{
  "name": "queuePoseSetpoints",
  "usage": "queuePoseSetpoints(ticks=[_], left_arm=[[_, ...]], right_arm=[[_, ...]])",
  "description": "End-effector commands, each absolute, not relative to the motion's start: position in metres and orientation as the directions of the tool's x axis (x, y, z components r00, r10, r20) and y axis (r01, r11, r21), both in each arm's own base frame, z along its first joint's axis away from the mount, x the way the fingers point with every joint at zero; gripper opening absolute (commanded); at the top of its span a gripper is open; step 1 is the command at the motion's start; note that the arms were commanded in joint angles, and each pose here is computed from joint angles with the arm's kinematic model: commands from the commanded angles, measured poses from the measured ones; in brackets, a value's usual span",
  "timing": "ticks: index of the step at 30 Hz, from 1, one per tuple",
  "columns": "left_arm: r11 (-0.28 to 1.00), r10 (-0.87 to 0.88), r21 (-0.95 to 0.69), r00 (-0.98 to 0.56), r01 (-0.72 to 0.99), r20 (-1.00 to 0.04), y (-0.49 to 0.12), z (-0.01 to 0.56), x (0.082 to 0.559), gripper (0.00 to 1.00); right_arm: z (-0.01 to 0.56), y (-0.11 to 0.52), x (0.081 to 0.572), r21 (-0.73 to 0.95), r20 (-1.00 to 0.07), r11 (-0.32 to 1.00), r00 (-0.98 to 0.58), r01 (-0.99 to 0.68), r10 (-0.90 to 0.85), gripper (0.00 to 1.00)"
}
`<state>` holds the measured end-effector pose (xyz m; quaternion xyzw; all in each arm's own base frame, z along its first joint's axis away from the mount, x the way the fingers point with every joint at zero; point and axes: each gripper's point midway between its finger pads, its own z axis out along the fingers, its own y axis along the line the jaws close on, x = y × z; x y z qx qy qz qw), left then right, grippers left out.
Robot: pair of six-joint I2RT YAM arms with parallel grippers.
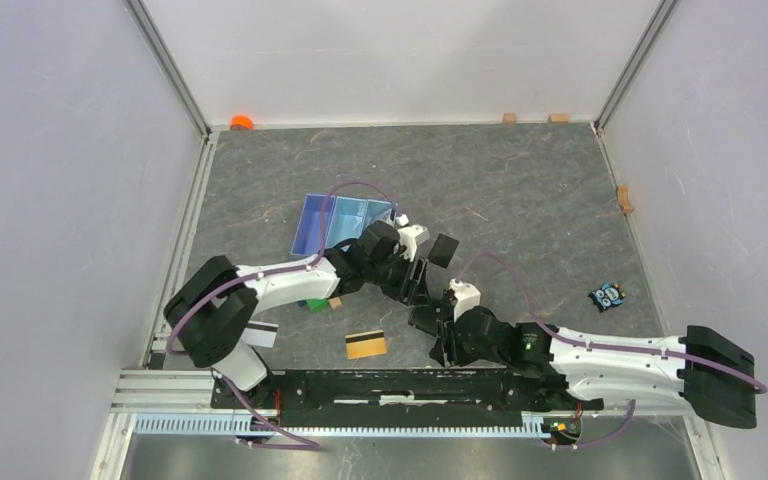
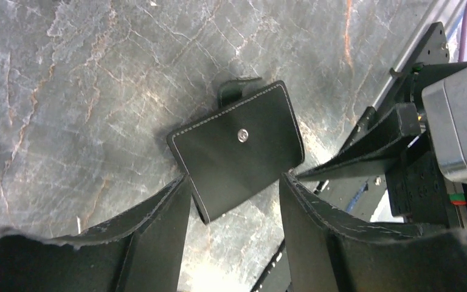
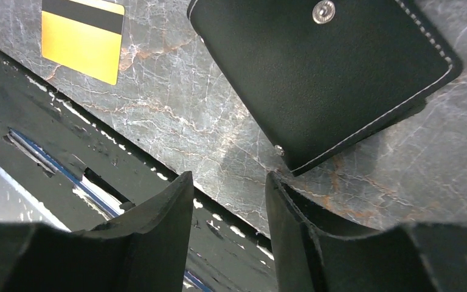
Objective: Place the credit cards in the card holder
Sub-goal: Turn over the card holder at the center of the board, then close the card holder at the center of the board.
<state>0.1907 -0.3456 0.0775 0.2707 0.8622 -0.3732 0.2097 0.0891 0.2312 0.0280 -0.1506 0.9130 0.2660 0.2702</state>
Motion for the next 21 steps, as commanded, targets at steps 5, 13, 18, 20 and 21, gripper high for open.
queuePoseSetpoints(ticks=[5, 13, 18, 20, 21], left_arm=[[0.486, 0.259, -0.538, -0.701, 0.689, -0.664, -0.383, 0.081, 0.215, 0.60], [0.438, 0.290, -0.542, -0.683, 0.717, -0.670, -0.394, 0.059, 0.209, 0.58], [0.452, 0.303, -0.555, -0.705, 0.698, -0.641, -0.387, 0.047, 0.196, 0.57], [0.470, 0.296, -0.556, -0.716, 0.685, -0.632, -0.378, 0.045, 0.191, 0.57], [0.475, 0.286, -0.560, -0.721, 0.679, -0.631, -0.374, 0.047, 0.188, 0.57]], right_arm=[[0.027, 0.240, 0.100, 0.421, -0.577, 0.836, -0.815, -0.352, -0.052, 0.45], [0.012, 0.188, 0.125, 0.227, -0.610, 0.950, -0.792, -0.213, -0.031, 0.45], [0.013, 0.171, 0.151, 0.202, -0.642, 0.961, -0.767, -0.189, -0.016, 0.46], [0.014, 0.165, 0.162, 0.185, -0.660, 0.964, -0.751, -0.190, -0.022, 0.45], [0.015, 0.163, 0.167, 0.177, -0.669, 0.966, -0.743, -0.190, -0.024, 0.45]])
